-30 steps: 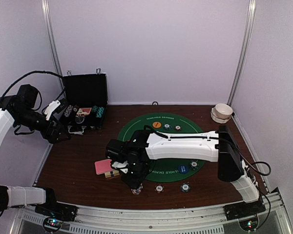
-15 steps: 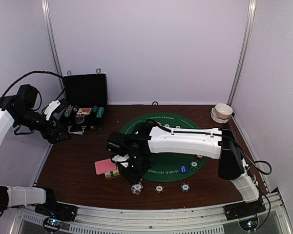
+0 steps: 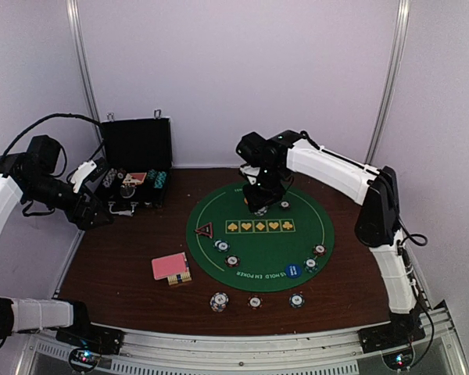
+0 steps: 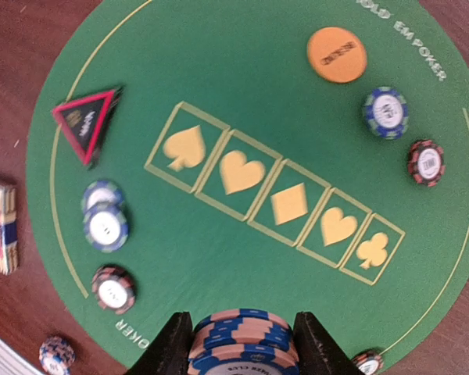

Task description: Distribute texas hold em gaming equipment

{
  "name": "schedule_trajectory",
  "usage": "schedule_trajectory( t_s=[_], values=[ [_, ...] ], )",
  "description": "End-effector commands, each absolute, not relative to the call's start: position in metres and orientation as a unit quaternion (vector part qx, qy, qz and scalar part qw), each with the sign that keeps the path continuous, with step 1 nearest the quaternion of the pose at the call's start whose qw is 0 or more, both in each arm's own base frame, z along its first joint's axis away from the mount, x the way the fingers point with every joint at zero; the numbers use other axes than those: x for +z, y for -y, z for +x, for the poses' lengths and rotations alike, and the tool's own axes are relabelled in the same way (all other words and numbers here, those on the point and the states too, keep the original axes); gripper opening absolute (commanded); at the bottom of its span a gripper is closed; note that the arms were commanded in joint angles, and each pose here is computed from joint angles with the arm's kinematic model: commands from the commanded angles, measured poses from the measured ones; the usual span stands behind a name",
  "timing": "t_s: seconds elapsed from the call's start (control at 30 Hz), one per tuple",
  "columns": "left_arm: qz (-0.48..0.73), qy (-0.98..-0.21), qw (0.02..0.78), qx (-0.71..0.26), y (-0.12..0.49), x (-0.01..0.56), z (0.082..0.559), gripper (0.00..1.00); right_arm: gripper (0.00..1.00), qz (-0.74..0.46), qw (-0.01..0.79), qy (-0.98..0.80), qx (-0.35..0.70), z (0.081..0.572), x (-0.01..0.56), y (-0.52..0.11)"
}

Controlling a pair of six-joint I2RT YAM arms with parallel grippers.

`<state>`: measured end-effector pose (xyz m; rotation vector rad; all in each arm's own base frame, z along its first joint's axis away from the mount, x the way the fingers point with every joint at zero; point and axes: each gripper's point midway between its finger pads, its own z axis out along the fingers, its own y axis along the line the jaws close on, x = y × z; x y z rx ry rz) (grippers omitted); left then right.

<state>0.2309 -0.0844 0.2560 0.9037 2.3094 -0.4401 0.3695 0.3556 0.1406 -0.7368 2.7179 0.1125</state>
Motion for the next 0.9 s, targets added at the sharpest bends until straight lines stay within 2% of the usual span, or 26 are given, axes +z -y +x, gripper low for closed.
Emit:
schedule_trajectory(
  t_s=[0.0,0.23,0.77,0.87],
  values=[
    [0.352,-0.866,0.312,-0.168,0.087,0.259,0.23,0.98,0.31,-0.208,0.188,-0.959,0.049,0.426,0.122,-0.346],
    [0.351,-0.868,0.31,-0.167,0.086,0.259,0.231,0.98,0.31,-0.181,0.201,-0.962,0.046,0.474,0.087,-0.339],
    [0.354,-0.872,0.297,-0.163,0.084,0.249,0.228,0.98,0.32,-0.127,0.235,-0.963,0.029,0.515,0.039,-0.331],
    [0.355,-0.871,0.297,-0.163,0.084,0.249,0.229,0.98,0.37,-0.12,0.233,-0.964,0.032,0.518,0.035,-0.329]
  ],
)
